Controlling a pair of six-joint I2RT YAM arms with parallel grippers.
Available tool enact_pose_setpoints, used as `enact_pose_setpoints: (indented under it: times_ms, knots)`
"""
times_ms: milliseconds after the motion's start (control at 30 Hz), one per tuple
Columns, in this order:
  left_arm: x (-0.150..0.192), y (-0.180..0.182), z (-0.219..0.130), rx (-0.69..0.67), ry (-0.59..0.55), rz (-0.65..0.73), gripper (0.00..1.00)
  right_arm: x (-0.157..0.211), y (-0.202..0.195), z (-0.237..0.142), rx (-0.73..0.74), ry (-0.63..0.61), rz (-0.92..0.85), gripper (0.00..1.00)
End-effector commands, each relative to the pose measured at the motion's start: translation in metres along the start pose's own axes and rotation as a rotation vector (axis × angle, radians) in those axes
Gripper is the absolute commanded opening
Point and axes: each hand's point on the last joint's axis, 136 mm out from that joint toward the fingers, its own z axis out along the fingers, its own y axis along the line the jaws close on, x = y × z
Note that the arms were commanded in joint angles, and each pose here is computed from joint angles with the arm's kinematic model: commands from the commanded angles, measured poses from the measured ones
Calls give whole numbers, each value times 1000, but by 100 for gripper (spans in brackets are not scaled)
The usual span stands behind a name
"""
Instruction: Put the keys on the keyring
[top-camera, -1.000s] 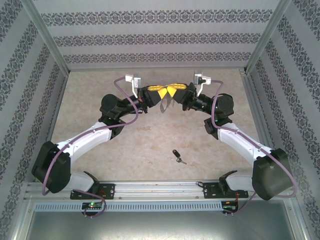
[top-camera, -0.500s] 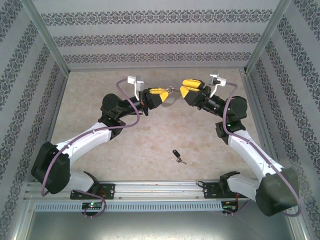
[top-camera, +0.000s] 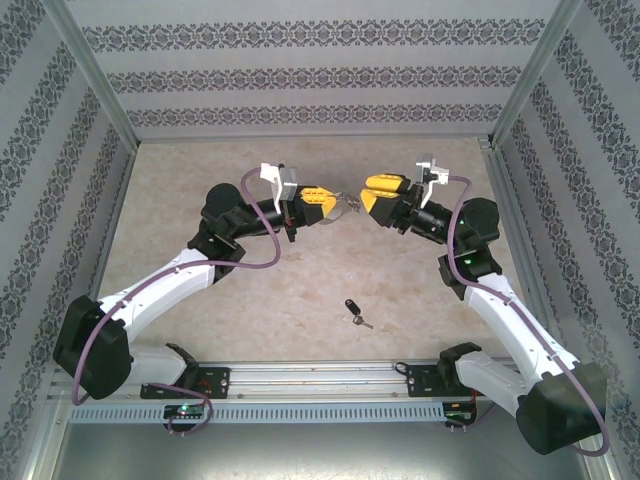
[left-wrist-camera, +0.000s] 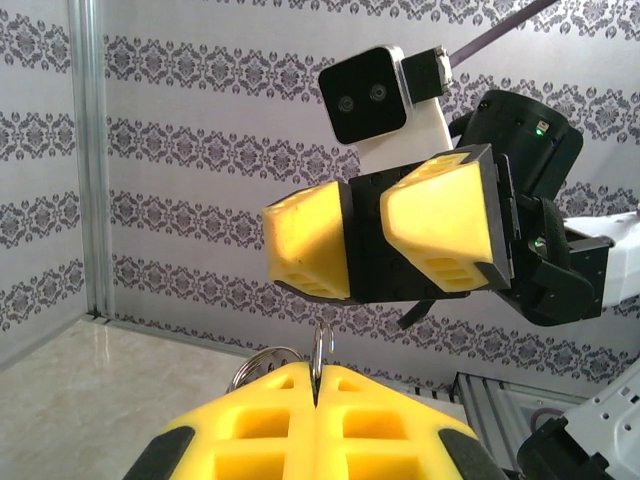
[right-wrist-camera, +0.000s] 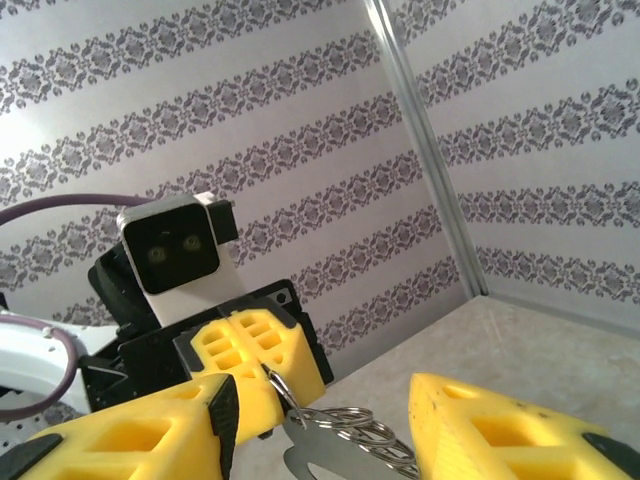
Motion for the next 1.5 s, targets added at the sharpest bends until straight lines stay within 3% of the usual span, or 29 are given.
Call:
enact_pose_setpoints:
  times_ms: [0, 200, 367, 533, 700, 1000, 1333, 1467]
  knots:
    - [-21, -15, -1, 43, -37, 82, 0, 12, 11, 2, -58, 48, -22, 48]
    - [-20, -9, -3, -3, -34, 61, 0, 18, -6, 0, 26, 36, 16, 49]
    - [-15, 6, -8, -107, -35, 7, 0, 53, -63, -19, 350, 91, 172, 51]
    - [-9, 19, -22, -224, -55, -20, 0, 129, -98, -56, 622, 268, 293, 50]
    - [-3, 28, -35, -324, -41, -23, 0, 210, -111, -85, 856, 566, 304, 46]
    - [-2, 32, -48, -395, -40, -3, 0, 279, -102, -114, 1139, 944, 246, 41]
    - [1, 28, -51, -384, -47, -8, 0, 317, -76, -118, 1166, 1024, 307, 39]
    - [0, 25, -51, -372, -49, -9, 0, 336, -68, -113, 1133, 1087, 314, 34]
